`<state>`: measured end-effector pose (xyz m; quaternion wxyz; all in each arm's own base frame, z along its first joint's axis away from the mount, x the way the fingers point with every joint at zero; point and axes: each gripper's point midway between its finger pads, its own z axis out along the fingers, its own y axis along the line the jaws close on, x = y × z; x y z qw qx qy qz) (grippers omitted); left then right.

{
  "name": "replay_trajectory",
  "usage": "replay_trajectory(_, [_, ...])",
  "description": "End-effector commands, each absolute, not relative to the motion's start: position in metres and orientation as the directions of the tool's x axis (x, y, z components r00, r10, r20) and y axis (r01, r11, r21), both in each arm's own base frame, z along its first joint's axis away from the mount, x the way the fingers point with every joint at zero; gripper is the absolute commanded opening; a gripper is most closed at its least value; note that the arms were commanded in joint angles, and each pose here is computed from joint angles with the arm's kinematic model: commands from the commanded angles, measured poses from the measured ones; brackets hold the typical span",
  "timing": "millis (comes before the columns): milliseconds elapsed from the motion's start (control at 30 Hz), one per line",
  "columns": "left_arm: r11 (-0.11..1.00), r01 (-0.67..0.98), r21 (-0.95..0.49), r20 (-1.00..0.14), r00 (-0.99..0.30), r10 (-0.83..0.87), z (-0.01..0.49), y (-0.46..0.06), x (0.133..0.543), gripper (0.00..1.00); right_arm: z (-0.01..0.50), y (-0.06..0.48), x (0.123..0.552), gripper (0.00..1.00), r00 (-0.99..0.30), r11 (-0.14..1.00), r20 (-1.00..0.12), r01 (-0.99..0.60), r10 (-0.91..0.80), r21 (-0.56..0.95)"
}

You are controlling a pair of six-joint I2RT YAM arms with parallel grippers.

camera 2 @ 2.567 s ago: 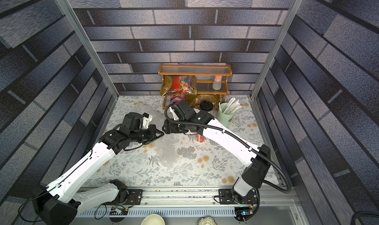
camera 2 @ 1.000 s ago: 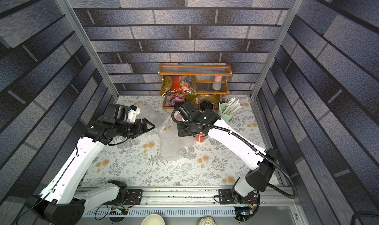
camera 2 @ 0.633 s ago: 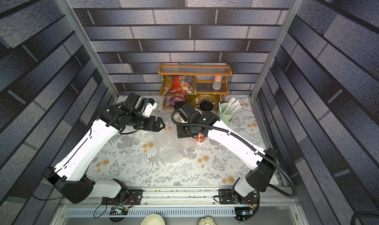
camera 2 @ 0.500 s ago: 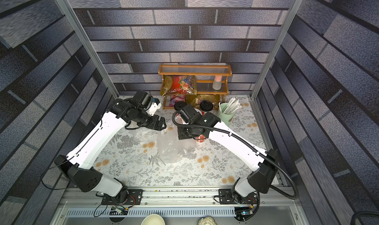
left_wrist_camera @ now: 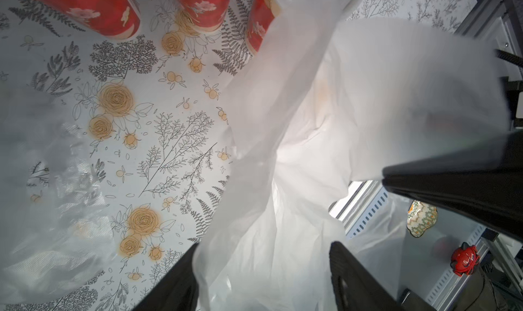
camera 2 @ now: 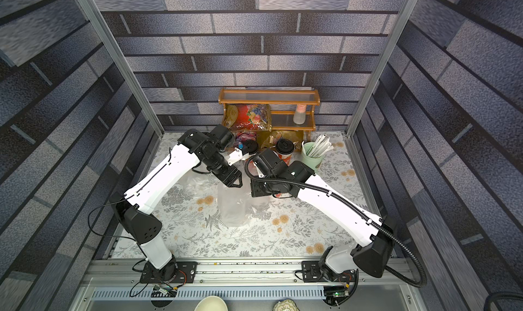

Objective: Pack milk tea into plastic carrier bags
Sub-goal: Adjust the plastic carrier bag at the center of the board.

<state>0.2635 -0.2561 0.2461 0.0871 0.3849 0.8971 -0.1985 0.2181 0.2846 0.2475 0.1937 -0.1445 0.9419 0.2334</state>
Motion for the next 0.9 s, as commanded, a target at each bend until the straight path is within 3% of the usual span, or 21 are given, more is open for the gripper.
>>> replay_trajectory(0, [0.613,0.735,-0.29,-0.27,-0.678,0.684,0.242,-0.248,0.259,0.57,0.249,0.272,0.218,0.0,-0.885,0.869,-0.438,-0.335,-0.158,0.363])
replay_trajectory(100, [0.647,0.71,-0.278,-0.278,-0.704,0.654,0.243,-0.241,0.265,0.35,0.248,0.268,0.217,0.0,-0.883,0.876,-0.44,-0.335,-0.164,0.346])
replay_trajectory(200, [0.712,0.64,-0.289,-0.294,-0.767,0.57,0.247,-0.224,0.272,0.23,0.25,0.264,0.221,0.0,-0.875,0.889,-0.45,-0.34,-0.18,0.306])
replay_trajectory(333, [0.792,0.469,-0.389,-0.374,-0.867,0.33,0.262,-0.195,0.282,0.01,0.255,0.26,0.231,0.0,-0.86,0.904,-0.464,-0.354,-0.214,0.24])
replay_trajectory(567, [0.804,0.228,-0.549,-0.347,-0.937,0.028,0.248,-0.177,0.265,0.0,0.258,0.264,0.255,0.0,-0.85,0.915,-0.468,-0.36,-0.241,0.184])
replay_trajectory(733, [0.801,0.167,-0.576,-0.35,-0.935,-0.057,0.235,-0.171,0.252,0.0,0.24,0.244,0.274,0.0,-0.851,0.944,-0.436,-0.33,-0.293,0.011])
replay_trajectory(867, [0.791,0.133,-0.597,-0.306,-0.949,-0.072,0.227,-0.183,0.249,0.0,0.23,0.257,0.272,0.0,-0.868,0.93,-0.396,-0.358,-0.3,0.08])
